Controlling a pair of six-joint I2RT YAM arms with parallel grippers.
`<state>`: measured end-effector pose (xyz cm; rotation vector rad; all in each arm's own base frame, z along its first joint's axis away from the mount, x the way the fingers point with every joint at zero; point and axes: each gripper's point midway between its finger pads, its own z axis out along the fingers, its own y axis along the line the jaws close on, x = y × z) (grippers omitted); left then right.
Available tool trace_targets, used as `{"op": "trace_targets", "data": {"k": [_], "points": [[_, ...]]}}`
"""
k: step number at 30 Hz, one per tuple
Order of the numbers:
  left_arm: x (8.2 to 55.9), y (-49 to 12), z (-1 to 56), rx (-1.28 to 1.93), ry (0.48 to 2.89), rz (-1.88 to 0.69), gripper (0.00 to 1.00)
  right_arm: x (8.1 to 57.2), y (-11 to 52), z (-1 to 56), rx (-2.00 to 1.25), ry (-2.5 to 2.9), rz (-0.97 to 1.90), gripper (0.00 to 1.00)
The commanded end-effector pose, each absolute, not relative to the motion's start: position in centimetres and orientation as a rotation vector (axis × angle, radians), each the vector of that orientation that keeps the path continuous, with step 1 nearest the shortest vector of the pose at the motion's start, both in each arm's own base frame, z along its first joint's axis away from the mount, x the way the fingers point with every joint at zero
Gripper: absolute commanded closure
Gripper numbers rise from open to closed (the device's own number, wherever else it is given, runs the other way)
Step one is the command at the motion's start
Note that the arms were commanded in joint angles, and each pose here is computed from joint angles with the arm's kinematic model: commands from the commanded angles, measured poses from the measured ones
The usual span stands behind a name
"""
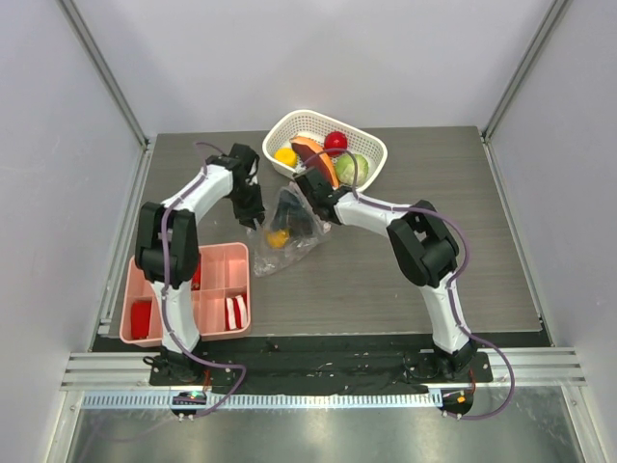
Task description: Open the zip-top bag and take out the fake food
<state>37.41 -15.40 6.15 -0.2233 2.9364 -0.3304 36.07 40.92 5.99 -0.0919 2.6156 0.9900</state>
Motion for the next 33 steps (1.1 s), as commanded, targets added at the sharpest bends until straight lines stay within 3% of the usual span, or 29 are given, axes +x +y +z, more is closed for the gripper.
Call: {"op": "trace_targets", "data": {"k": [1,3,10,18,27,33], "points": [[38.7,-16.1,14.3,-0.12,2.743,-0.428,0.61,36.4,40.7,13.2,-0.153,2.49,0.959,0.93],[38.3,-16.1,16.2,-0.113,2.704,-0.457,0.57,36.5,39.7,14.2,-0.151,2.483,0.911,0.99],[35.9,-19.0,22.0,-0.118,2.509,-0.787,0.56,37.4,37.4,17.8,-0.084,2.45,0.762,0.99],[33.0,-17.8,22.4,-0.162,2.496,-0.779,0.51,37.7,35.7,21.2,-0.06,2.468,0.673,0.99],[32.4,-21.9,31.5,-0.104,2.215,-1.199,0.5,37.2,35.0,23.1,-0.154,2.428,0.597,0.99],[32.1,-20.0,27.4,-0.29,2.351,-1.054,0.51,36.6,36.4,25.0,-0.107,2.44,0.787,0.99]]}}
